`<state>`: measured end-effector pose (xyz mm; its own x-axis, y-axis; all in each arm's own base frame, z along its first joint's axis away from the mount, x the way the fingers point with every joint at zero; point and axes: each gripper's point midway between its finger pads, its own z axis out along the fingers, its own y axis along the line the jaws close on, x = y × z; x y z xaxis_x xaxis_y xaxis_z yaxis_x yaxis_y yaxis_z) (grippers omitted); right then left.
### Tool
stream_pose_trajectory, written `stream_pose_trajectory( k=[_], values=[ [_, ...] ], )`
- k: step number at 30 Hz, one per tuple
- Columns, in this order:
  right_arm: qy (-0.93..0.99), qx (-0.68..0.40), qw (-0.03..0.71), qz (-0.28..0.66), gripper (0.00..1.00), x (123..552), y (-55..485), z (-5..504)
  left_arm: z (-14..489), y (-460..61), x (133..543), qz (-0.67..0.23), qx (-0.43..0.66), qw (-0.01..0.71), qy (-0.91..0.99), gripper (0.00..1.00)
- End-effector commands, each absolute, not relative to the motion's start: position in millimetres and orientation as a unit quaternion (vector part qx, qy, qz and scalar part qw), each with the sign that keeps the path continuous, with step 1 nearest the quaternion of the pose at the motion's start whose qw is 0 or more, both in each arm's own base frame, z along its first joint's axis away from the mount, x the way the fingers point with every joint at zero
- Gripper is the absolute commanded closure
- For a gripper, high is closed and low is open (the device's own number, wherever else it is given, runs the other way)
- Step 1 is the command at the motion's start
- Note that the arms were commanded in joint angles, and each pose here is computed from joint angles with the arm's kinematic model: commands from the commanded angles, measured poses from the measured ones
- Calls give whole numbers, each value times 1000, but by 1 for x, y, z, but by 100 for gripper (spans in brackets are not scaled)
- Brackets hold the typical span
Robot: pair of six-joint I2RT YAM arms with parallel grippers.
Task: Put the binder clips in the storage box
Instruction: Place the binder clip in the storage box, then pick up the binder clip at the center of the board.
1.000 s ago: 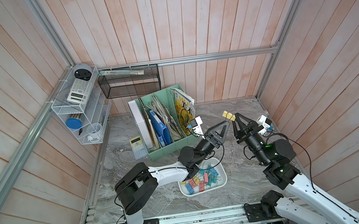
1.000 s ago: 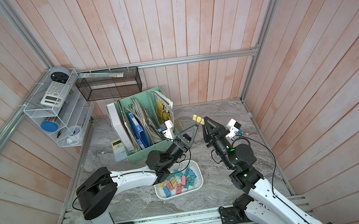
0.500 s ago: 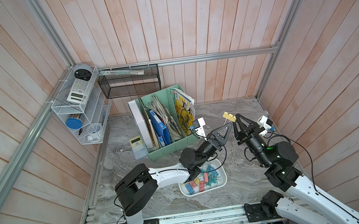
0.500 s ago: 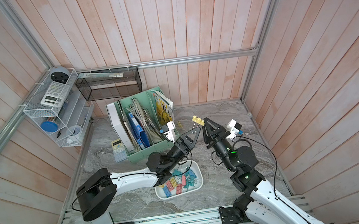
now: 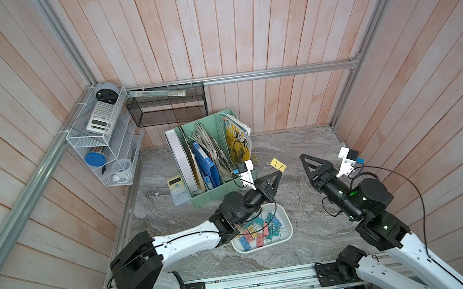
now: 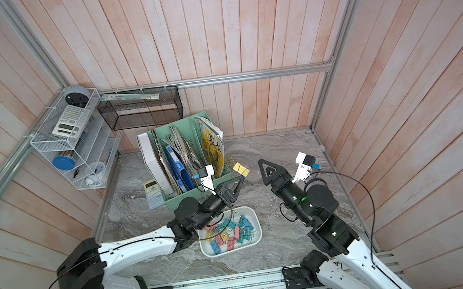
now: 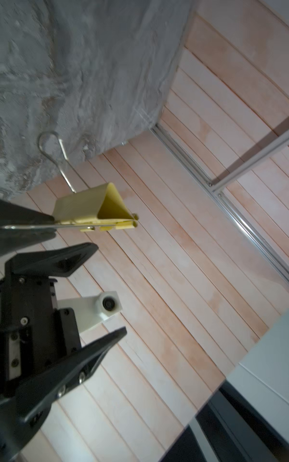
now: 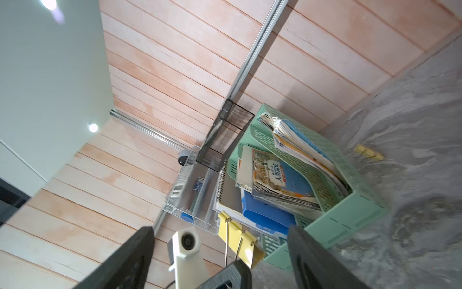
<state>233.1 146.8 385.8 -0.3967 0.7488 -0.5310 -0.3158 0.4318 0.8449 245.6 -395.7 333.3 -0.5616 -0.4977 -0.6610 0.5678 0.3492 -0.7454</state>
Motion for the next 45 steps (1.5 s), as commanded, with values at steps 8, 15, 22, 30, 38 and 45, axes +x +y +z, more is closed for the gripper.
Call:
stream_pose_trajectory(
  k=[8,15,22,30,38,45],
  values=[
    [814,56,527,239,10,227,109,302,193,-333,199,46,259,320,910,100],
    [816,60,520,245,10,220,106,293,144,-359,185,49,307,279,909,100],
    [818,66,512,253,10,217,107,284,103,-367,180,8,289,231,929,100],
    [815,67,516,256,10,222,110,287,84,-363,167,-17,293,200,935,90],
    [826,53,513,226,10,238,115,288,157,-351,187,-98,259,289,916,70],
    [865,41,457,203,14,291,138,273,236,-201,276,-209,-8,436,875,67]
  ],
)
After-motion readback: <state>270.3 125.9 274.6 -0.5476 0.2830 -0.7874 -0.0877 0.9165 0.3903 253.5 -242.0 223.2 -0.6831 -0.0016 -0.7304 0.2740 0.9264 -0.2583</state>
